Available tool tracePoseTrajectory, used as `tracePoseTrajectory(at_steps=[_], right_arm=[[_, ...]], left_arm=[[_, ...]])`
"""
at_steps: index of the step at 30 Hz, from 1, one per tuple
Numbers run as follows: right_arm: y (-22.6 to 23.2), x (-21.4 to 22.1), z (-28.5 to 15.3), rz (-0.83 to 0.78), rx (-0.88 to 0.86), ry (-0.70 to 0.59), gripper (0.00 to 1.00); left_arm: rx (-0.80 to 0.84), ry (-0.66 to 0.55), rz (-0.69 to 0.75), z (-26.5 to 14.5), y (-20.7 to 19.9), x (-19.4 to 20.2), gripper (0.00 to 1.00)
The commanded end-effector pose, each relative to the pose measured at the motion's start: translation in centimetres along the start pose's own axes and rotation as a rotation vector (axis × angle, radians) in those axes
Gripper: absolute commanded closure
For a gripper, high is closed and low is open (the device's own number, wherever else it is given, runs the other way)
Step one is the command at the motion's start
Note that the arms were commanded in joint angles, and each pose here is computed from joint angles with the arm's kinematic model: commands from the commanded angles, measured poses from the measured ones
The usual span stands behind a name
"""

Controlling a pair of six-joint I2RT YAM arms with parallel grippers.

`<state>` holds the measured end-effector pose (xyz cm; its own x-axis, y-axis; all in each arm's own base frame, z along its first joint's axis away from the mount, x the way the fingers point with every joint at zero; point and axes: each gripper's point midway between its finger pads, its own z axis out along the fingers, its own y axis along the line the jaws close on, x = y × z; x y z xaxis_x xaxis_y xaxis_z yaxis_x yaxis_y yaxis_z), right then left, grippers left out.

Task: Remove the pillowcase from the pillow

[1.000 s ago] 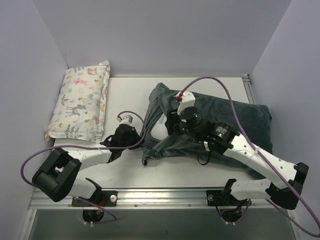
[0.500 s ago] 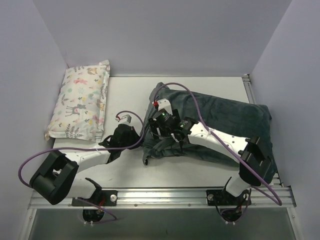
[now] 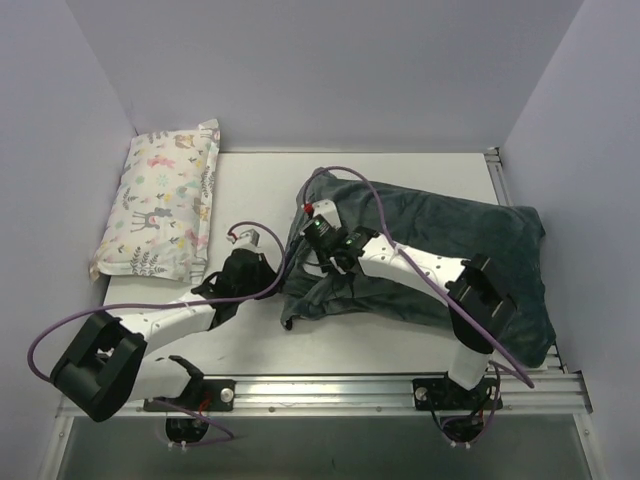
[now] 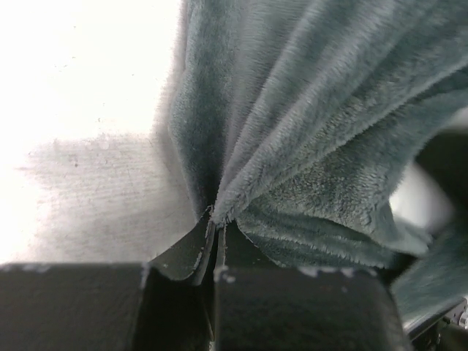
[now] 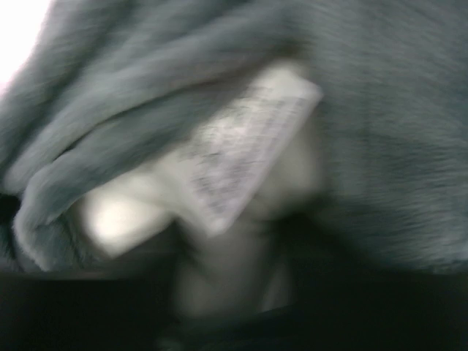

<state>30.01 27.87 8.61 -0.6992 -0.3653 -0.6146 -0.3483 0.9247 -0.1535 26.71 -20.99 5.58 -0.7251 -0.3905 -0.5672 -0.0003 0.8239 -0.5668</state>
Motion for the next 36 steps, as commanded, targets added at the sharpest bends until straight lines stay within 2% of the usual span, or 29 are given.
tracePoseTrajectory(at_steps=[1, 2, 3, 5, 6, 8, 10, 11, 14, 18, 24, 25, 27, 31, 32, 34, 35, 36], right_arm=[[-0.7, 2.1, 1.0, 0.140, -0.070, 0.083, 0.89], [-0.8, 1.3, 1.2, 0.196, -0.102, 0.041, 1.00], [-0.9, 2.6, 1.4, 0.234, -0.118, 0.052, 1.00], [-0.2, 1.0, 0.7, 0.336, -0.207, -0.035, 1.00], [-0.2, 2.5, 0.9, 0.348, -0.210, -0.021, 1.00], [0.0, 1.4, 0.5, 0.399, -0.242, -0.081, 1.00], [0.2, 1.1, 0.5, 0.445, -0.258, -0.126, 1.00], [0.2, 0.6, 0.5, 0.464, -0.265, -0.154, 1.00], [-0.1, 0.0, 0.4, 0.493, -0.257, -0.185, 1.00], [-0.2, -0.2, 0.5, 0.499, -0.244, -0.191, 1.00], [0.1, -0.8, -0.1, 0.495, -0.231, -0.215, 1.00], [0.1, -1.0, -0.3, 0.491, -0.219, -0.222, 1.00], [0.5, -1.1, -0.6, 0.470, -0.215, -0.223, 1.00], [0.2, -1.5, -0.9, 0.473, -0.209, -0.229, 1.00], [0.1, -1.7, -0.9, 0.471, -0.204, -0.229, 1.00], [-0.3, -2.6, -1.1, 0.472, -0.200, -0.244, 1.00], [-0.6, -2.9, -1.1, 0.474, -0.192, -0.241, 1.00], [-1.5, -3.4, -1.0, 0.486, -0.180, -0.247, 1.00]], left_arm=[[0.003, 0.011, 0.046, -1.3, -0.7, -0.7, 1.00], [0.027, -0.008, 0.048, -1.9, -1.7, -1.5, 1.00], [0.037, -0.017, 0.048, -2.2, -2.1, -1.9, 1.00], [0.075, -0.046, 0.049, -3.3, -3.8, -3.3, 0.98], [0.093, -0.061, 0.046, -3.6, -4.5, -3.8, 0.96], [0.097, -0.052, 0.049, -4.5, -5.5, -4.3, 0.87], [0.112, -0.069, 0.052, -5.4, -6.5, -5.0, 0.73], [0.137, -0.089, 0.052, -6.2, -7.7, -5.9, 0.55], [0.136, -0.100, 0.068, -7.3, -8.8, -6.0, 0.28], [0.085, -0.124, 0.075, -8.2, -9.7, -5.8, 0.17], [-0.135, -0.160, -0.027, -5.6, -6.9, -4.4, 0.16], [-0.122, -0.183, -0.071, -5.0, -7.4, -4.8, 0.14], [-0.122, -0.176, -0.070, -3.5, -7.2, -4.3, 0.14], [-0.117, -0.130, -0.086, -1.3, -6.9, -3.2, 0.22], [-0.130, -0.111, -0.089, -0.9, -5.6, -2.3, 0.36], [-0.083, -0.091, -0.112, -0.6, -5.7, -1.7, 0.49], [-0.086, -0.082, -0.116, -0.6, -5.2, -1.3, 0.73], [-0.106, -0.069, -0.115, -0.6, -4.1, -0.7, 0.81]])
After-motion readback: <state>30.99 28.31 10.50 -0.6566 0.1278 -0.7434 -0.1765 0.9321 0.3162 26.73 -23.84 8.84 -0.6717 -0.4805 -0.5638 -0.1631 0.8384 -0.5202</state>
